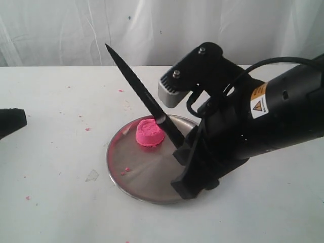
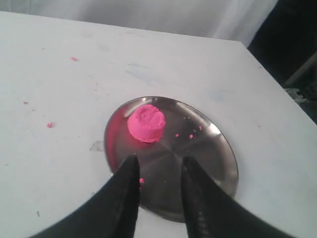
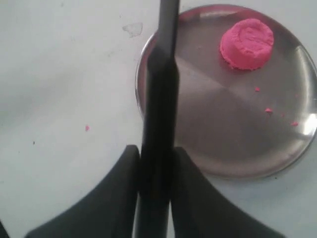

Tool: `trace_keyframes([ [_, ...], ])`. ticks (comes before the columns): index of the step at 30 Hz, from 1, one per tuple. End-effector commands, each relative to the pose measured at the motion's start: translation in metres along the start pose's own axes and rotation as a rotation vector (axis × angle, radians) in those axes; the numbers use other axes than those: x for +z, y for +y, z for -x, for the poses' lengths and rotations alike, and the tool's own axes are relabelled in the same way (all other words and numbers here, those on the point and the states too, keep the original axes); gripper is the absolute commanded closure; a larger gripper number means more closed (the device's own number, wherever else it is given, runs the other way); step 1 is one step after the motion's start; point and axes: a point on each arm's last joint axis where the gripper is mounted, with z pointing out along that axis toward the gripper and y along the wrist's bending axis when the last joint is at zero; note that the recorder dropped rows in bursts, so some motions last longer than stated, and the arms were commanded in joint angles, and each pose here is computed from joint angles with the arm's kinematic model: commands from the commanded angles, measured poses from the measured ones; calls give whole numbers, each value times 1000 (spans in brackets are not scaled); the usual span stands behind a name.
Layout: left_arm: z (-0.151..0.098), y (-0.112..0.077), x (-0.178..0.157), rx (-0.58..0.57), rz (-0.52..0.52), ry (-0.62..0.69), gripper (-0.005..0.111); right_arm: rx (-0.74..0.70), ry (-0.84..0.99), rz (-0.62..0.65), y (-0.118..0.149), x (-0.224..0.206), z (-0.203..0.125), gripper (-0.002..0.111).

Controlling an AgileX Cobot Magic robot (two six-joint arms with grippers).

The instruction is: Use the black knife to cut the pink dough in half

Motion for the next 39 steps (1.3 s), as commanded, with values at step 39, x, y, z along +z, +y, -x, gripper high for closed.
trace_keyframes([
  [39, 81, 10, -6, -377, 199, -472, 91, 62, 81, -53, -11, 37, 0, 108],
])
